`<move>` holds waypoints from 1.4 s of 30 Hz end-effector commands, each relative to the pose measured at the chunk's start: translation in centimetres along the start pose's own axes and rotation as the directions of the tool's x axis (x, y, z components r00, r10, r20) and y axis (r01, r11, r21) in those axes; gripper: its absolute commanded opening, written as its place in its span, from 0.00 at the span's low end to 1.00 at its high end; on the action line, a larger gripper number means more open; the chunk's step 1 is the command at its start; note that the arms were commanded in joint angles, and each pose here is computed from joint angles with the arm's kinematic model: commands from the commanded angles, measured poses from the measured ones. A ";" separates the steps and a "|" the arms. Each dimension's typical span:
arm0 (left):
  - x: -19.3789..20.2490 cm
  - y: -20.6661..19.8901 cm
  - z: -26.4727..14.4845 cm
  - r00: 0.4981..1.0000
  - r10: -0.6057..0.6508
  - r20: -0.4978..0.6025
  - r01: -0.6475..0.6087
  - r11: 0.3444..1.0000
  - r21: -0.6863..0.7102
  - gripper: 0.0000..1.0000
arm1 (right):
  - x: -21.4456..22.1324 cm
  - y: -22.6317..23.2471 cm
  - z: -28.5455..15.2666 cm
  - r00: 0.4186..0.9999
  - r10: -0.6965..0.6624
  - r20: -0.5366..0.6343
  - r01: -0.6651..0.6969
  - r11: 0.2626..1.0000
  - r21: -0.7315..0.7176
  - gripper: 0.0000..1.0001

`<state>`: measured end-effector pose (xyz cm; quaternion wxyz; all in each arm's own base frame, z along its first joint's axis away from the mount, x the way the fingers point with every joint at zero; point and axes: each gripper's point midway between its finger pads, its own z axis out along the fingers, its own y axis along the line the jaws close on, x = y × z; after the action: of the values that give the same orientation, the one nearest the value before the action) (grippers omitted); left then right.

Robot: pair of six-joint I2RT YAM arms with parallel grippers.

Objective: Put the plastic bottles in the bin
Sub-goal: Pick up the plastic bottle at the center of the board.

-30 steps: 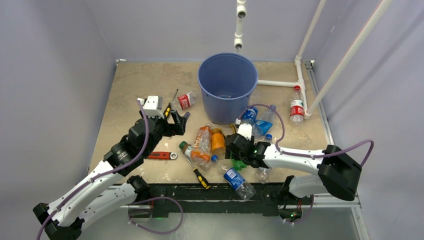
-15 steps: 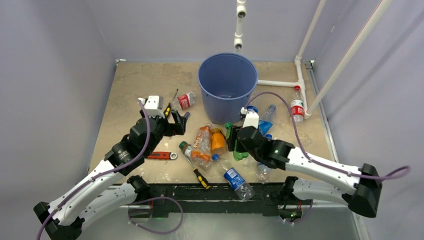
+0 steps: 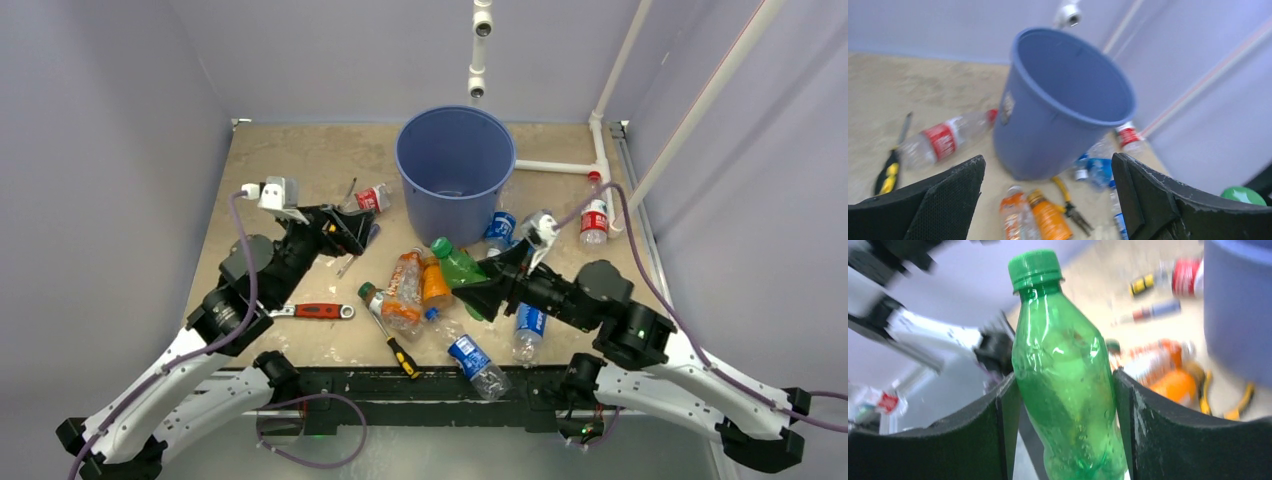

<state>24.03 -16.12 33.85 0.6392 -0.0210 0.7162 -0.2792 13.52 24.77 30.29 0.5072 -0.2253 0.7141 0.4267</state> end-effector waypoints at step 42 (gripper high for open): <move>-3.8 -21.4 -3.0 0.994 -0.073 -0.078 0.104 0.488 0.867 0.77 | -8.1 5.1 1.6 0.864 0.143 0.483 0.018 0.949 -0.313 0.34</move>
<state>15.73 -31.43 44.42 0.5224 0.2519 0.5149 -0.6313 14.21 27.92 37.16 0.6165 -0.1581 0.5122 0.5768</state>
